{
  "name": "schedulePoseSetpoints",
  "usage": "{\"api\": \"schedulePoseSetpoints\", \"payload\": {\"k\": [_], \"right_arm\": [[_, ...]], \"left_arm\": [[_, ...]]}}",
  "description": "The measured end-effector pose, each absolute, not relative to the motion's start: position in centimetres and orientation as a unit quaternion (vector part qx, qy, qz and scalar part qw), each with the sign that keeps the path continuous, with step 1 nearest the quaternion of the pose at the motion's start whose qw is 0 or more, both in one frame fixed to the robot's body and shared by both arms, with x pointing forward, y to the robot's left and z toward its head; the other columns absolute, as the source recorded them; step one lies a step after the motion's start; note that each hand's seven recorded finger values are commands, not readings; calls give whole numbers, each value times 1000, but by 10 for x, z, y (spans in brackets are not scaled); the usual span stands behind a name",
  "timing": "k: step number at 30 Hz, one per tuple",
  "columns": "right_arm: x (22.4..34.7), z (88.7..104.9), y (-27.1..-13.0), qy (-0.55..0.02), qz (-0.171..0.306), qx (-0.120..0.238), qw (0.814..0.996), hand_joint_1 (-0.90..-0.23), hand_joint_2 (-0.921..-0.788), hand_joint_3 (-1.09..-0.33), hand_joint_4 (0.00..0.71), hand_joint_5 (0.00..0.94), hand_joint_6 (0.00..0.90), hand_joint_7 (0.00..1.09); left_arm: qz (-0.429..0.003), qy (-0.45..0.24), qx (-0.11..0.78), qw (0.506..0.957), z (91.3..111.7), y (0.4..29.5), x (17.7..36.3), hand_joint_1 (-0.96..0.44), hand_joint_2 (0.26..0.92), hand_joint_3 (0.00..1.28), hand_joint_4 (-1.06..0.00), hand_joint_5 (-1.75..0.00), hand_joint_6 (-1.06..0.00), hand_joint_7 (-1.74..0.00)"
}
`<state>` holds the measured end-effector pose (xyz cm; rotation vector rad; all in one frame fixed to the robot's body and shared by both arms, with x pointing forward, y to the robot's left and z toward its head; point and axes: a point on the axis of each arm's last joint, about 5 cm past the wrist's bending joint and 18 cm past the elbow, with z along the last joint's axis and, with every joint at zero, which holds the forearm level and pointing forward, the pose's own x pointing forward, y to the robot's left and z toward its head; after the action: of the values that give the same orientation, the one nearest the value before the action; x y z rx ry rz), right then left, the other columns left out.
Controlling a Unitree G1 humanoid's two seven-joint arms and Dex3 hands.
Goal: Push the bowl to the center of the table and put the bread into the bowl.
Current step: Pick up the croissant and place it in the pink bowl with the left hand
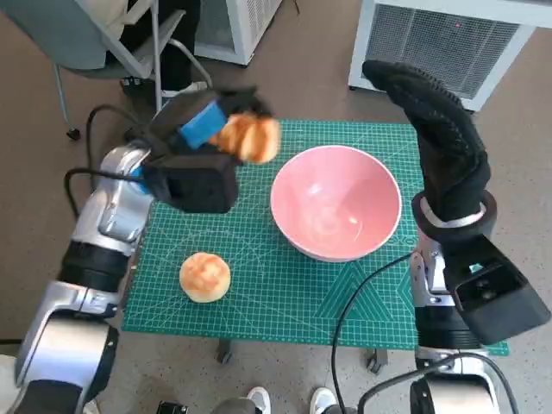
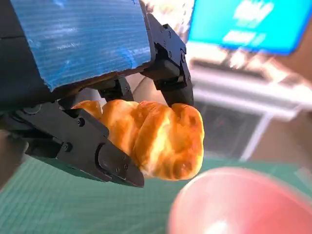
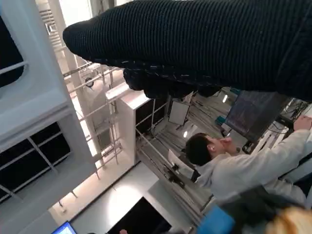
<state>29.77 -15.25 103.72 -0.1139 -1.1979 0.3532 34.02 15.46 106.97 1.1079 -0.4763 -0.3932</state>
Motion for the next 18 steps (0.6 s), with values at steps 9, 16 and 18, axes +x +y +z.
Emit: {"api": "schedulePoseSetpoints", "payload": {"k": [9,16,18], "right_arm": [[297,1038,-153,-563,165,-54,808,-614,-921,-715,289,1,37,686],[295,1036,-154,-564,162,-57,808,-600,-921,-716,287,0,38,683],[294,1035,-155,-564,161,-60,807,-597,-921,-716,286,0,38,683]], "left_arm": [[-222,-283,495,791,1078,120,338,3,919,30,-736,-1097,-664,-1151],[-272,-291,490,776,1072,93,339,2,920,54,-672,-1134,-668,-1178],[-287,-285,492,771,1068,85,341,2,920,61,-661,-1135,-664,-1193]]}}
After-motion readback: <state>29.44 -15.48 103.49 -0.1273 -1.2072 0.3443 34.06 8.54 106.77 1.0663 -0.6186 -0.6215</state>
